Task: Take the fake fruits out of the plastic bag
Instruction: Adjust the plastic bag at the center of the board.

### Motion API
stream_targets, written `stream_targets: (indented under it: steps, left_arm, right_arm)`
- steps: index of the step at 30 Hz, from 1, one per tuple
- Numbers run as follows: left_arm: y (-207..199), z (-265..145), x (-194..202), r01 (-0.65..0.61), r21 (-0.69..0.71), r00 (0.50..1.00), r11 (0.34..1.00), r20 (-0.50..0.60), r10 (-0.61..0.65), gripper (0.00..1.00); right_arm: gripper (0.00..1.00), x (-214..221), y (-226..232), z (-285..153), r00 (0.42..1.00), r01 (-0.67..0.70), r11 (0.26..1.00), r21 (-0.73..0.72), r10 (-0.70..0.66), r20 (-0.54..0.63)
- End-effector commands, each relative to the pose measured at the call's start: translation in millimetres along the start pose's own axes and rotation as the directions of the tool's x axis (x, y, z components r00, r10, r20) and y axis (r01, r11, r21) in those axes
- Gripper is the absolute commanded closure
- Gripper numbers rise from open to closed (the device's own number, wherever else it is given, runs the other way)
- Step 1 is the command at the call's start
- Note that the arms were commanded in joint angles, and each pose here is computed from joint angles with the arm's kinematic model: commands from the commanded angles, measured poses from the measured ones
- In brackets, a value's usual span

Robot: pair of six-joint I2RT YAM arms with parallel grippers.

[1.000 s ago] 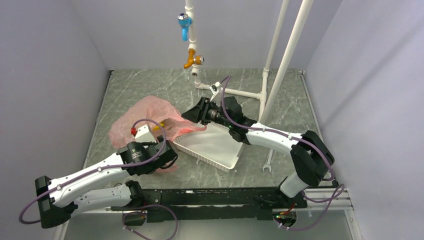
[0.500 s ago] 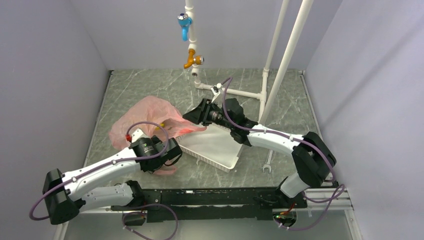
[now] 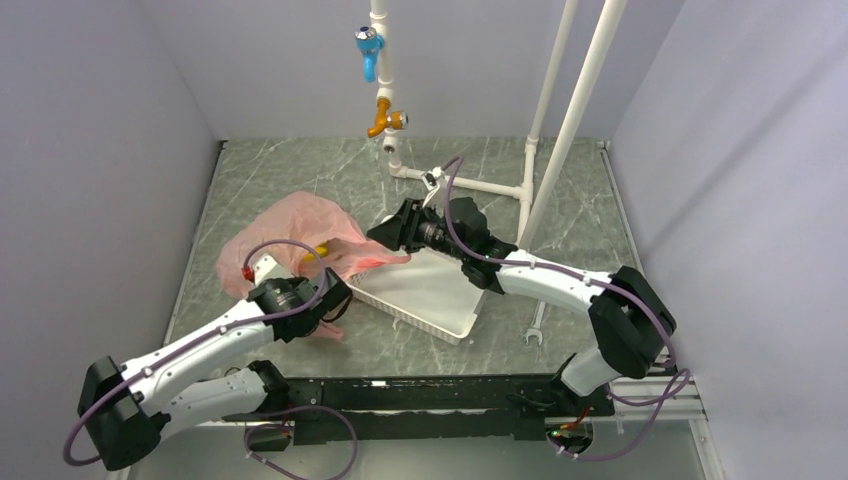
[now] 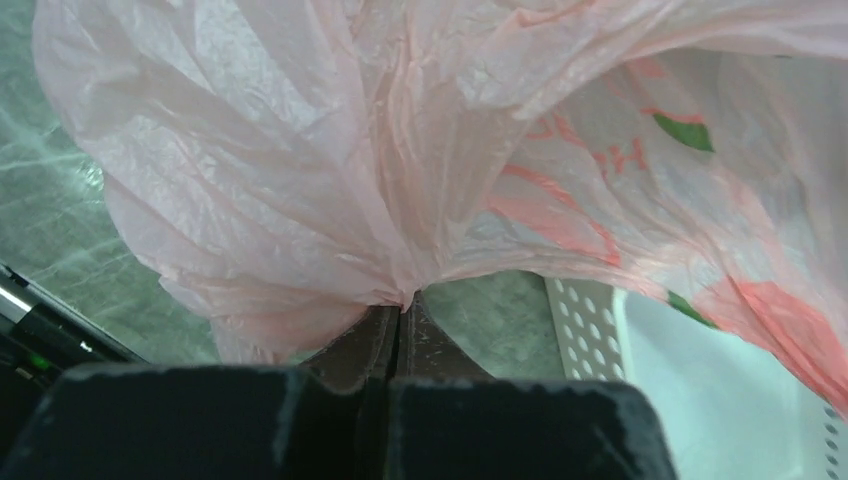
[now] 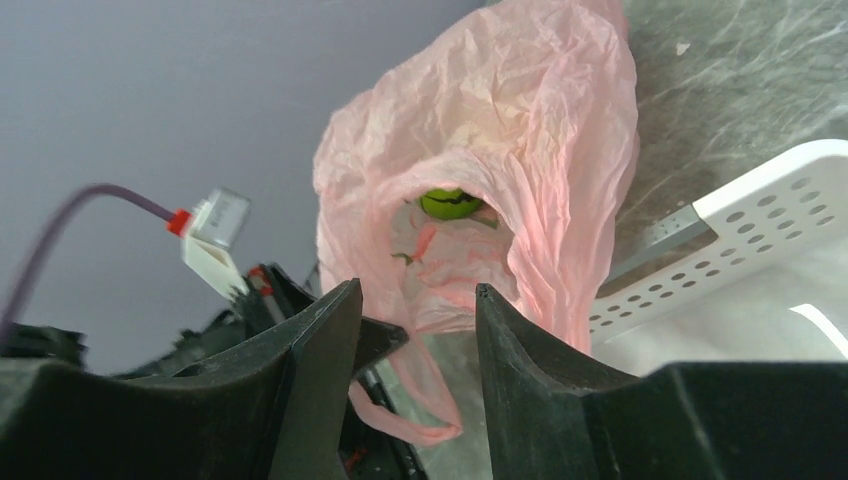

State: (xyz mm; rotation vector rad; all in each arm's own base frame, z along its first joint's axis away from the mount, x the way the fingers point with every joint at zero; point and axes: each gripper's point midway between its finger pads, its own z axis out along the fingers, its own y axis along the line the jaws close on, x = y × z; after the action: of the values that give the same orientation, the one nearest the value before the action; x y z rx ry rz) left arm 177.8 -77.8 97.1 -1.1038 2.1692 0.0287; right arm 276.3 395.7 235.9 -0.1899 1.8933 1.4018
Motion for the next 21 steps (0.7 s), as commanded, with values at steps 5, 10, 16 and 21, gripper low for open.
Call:
stream_targets:
  steps: [5,10,16,21]
  left_arm:
    - [-57,-66,-41,-0.052,0.412,0.998,0.909,0.001,0.056,1.00]
    - [-67,-102,-56,-0.070,0.663,0.998,0.746,0.041,0.058,1.00]
    - [-52,-111,-62,-0.070,0.755,0.997,0.651,0.079,0.015,1.00]
    - [-30,-101,-61,-0.088,0.715,0.996,0.694,0.085,0.039,1.00]
  right_arm:
    - [0.51,4,48,9,0.951,0.308,0.951,-0.022,-0.309,-0.024]
    - [0.50,20,75,18,0.907,0.414,0.909,-0.048,-0.416,-0.067]
    - [0.50,44,90,35,0.878,0.446,0.886,-0.124,-0.460,-0.131]
    - [0.51,58,46,65,0.893,0.407,0.913,-0.030,-0.405,-0.194]
